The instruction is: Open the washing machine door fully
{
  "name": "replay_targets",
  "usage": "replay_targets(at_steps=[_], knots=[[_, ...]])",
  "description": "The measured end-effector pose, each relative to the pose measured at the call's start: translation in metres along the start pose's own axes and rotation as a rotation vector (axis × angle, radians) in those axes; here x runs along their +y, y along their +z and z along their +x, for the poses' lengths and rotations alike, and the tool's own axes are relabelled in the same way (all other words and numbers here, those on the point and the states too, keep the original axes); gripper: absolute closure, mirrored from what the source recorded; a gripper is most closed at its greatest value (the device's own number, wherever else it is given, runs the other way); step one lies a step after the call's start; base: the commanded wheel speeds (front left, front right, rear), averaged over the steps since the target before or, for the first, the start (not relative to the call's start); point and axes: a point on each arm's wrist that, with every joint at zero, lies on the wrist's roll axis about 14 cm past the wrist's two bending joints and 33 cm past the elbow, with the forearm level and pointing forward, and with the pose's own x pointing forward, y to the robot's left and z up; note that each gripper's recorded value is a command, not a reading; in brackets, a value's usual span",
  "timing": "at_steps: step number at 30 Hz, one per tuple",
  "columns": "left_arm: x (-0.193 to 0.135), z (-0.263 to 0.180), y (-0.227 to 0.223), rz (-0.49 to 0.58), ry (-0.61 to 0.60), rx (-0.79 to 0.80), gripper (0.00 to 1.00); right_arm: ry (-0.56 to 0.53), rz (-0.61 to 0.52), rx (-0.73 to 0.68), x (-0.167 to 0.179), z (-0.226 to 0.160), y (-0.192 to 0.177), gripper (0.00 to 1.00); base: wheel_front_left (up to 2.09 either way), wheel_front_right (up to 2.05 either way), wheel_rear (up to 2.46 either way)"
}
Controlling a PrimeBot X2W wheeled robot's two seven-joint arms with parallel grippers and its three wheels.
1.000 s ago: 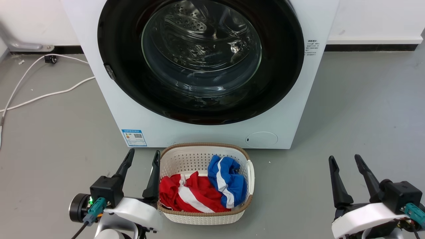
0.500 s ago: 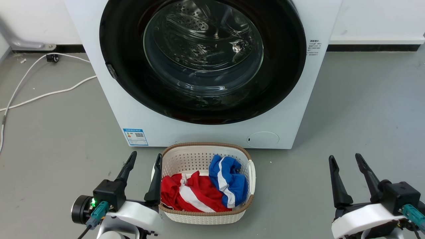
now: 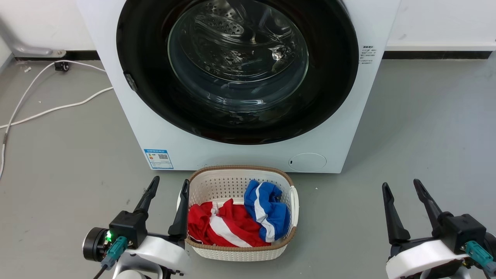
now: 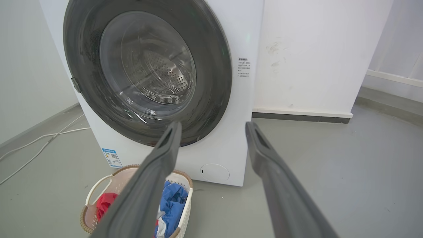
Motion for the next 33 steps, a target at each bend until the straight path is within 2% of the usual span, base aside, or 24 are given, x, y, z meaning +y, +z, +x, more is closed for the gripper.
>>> replay_targets(at_steps=[17, 18, 19, 20, 27, 29, 31, 32, 33], knots=[[0.003, -0.001, -0.007, -0.039, 0.011, 0.017, 0.00, -0.010, 0.027, 0.012, -0.002, -0.001, -0.006, 0.00, 0.00, 0.00, 0.00], [0.003, -0.001, -0.007, -0.040, 0.012, 0.018, 0.00, -0.011, 0.033, 0.013, -0.003, -0.001, -0.007, 0.50, 0.00, 0.00, 0.00], [0.003, -0.001, -0.008, -0.040, 0.013, 0.018, 0.00, -0.012, 0.034, 0.014, -0.003, -0.001, -0.007, 0.95, 0.00, 0.00, 0.00], [0.004, -0.001, -0.008, -0.041, 0.013, 0.019, 0.00, -0.012, 0.037, 0.015, -0.003, -0.001, -0.008, 1.00, 0.00, 0.00, 0.00], [0.006, -0.001, -0.009, -0.043, 0.021, 0.022, 0.00, -0.017, 0.057, 0.027, -0.004, -0.001, -0.012, 1.00, 0.00, 0.00, 0.00], [0.006, -0.001, -0.009, -0.042, 0.023, 0.022, 0.00, -0.033, 0.111, 0.038, -0.006, -0.002, -0.015, 1.00, 0.00, 0.00, 0.00], [0.007, 0.000, -0.009, -0.043, 0.026, 0.021, 0.00, -0.061, 0.218, 0.039, -0.011, -0.004, -0.017, 1.00, 0.00, 0.00, 0.00], [0.008, 0.000, -0.009, -0.044, 0.029, 0.020, 0.00, -0.088, 0.331, 0.037, -0.016, -0.004, -0.019, 1.00, 0.00, 0.00, 0.00], [0.008, 0.000, -0.009, -0.044, 0.029, 0.020, 0.00, -0.088, 0.331, 0.037, -0.016, -0.004, -0.019, 1.00, 0.00, 0.00, 0.00]])
